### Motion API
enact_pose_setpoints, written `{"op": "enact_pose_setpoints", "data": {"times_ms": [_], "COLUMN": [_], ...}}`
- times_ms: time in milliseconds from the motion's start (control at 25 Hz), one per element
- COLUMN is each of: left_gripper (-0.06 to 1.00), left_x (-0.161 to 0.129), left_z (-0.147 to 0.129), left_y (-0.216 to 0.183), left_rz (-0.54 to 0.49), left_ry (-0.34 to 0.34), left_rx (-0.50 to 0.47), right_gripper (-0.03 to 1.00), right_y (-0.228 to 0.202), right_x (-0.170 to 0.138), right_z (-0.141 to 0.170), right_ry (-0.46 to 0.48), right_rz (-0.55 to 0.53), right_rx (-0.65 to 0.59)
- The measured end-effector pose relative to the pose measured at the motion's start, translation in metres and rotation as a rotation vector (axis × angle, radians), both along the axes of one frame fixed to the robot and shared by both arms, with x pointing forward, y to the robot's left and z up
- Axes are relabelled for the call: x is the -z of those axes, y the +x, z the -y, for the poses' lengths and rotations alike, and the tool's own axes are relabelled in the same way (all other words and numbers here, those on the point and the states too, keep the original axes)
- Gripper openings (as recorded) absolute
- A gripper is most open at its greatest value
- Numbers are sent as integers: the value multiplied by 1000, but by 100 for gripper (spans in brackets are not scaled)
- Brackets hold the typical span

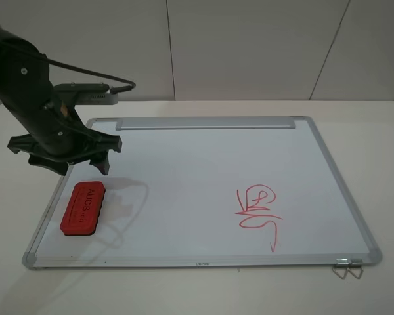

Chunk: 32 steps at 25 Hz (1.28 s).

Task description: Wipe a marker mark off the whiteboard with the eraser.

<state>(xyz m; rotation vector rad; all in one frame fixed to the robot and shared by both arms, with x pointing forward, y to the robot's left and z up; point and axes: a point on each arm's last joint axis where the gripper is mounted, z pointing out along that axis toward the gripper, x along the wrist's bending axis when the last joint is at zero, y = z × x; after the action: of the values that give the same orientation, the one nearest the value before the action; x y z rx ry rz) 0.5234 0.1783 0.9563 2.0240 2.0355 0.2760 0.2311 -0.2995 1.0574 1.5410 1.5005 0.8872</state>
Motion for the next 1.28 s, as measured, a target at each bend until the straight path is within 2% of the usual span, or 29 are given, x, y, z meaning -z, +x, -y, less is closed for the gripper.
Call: {"op": "enact_pose_setpoints", "data": {"times_ms": [120,240,400,520,680,960,1120,1280], "left_gripper": [69,69,70,70,70,70,70,70], "left_x": [-49,-92,-135,-153,-168,-168,-154,-127], "left_z": [-2,-12,-34,-51,-75,-111,-125,-129], "left_y": [-2,-21,-65,-101,-152,-230,-260,-270], "left_rz": [105,216,329,385,462,584,657,654], "left_ry": [-36,-73,-111,-127,-138,-161,-176,-176], "left_rx": [3,5,-2,-1,26,63,85,92], "right_gripper": [71,71,71,71,71,71,71,71], "right_y": [0,0,0,0,0,0,0,0], "right_x": [0,0,0,0,0,0,0,0], "right_z": [0,0,0,0,0,0,0,0], "right_ry": [0,0,0,0,0,0,0,0], "right_rz": [0,0,0,0,0,0,0,0], "right_rx": [0,0,0,0,0,0,0,0]}}
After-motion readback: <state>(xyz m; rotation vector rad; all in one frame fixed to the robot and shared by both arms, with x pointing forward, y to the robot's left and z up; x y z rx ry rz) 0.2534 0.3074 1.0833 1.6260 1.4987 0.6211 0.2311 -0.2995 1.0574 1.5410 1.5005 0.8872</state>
